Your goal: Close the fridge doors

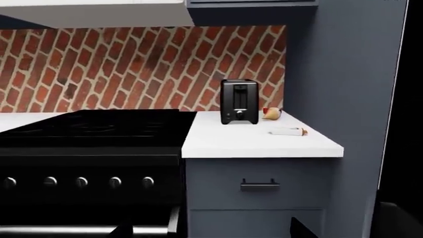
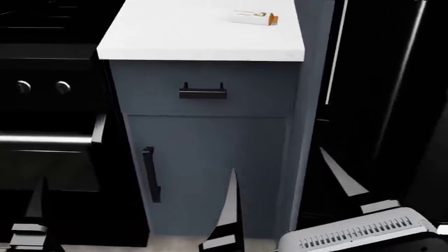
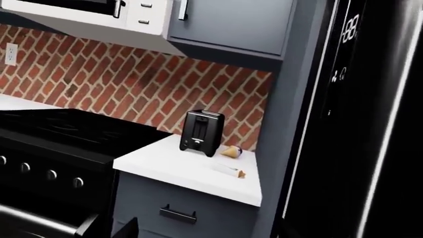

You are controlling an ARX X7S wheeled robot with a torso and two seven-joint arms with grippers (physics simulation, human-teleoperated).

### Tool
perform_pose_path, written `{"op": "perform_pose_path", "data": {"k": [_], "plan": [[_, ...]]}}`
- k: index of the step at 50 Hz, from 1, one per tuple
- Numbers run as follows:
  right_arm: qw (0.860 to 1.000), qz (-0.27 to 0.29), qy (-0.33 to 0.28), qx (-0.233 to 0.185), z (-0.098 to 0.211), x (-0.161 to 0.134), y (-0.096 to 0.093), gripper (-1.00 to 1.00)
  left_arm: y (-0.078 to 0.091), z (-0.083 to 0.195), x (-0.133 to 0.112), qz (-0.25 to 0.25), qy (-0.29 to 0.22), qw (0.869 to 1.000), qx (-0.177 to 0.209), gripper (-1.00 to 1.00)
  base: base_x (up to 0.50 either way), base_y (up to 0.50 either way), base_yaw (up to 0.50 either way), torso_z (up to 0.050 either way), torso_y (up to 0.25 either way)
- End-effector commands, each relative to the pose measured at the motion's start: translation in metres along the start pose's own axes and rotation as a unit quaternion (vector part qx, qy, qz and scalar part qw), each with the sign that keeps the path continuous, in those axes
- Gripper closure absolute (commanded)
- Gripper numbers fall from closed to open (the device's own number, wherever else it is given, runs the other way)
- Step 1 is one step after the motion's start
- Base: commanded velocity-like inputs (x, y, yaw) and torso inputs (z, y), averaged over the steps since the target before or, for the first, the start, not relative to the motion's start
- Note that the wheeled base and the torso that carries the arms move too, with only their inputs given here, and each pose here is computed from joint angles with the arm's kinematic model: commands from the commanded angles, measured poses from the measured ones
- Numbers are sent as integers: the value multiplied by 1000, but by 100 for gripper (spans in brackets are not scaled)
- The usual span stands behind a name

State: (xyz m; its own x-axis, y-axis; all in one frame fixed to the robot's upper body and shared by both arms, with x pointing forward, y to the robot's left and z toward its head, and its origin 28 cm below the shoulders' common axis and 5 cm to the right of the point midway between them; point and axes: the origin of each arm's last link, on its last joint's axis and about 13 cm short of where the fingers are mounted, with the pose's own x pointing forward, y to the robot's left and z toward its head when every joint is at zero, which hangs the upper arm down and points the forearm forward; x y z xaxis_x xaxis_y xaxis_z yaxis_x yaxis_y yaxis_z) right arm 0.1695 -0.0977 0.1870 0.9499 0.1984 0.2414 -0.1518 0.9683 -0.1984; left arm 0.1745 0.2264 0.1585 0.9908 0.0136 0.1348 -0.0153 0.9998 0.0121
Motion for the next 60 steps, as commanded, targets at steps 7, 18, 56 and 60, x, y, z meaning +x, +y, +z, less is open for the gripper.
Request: {"op": "perform_pose_path", "data": {"k": [7, 18, 56, 60], "plan": [[1000, -15, -10, -24, 2, 3, -2, -100, 3, 3, 4, 11, -5, 1000, 5, -100, -1, 500, 0, 0, 0], [1000, -15, -3, 21, 3, 3, -3, -100, 4, 2, 3, 12, -4, 1000, 4, -100, 363, 92, 0, 0, 0], [999, -17, -9, 47, 2, 5, -3, -100, 5, 3, 4, 11, -4, 1000, 6, -100, 367, -55, 0, 0, 1], [999, -24, -10, 38, 2, 6, -3, -100, 5, 4, 4, 11, -5, 1000, 6, -100, 97, -19, 0, 0, 0]]}}
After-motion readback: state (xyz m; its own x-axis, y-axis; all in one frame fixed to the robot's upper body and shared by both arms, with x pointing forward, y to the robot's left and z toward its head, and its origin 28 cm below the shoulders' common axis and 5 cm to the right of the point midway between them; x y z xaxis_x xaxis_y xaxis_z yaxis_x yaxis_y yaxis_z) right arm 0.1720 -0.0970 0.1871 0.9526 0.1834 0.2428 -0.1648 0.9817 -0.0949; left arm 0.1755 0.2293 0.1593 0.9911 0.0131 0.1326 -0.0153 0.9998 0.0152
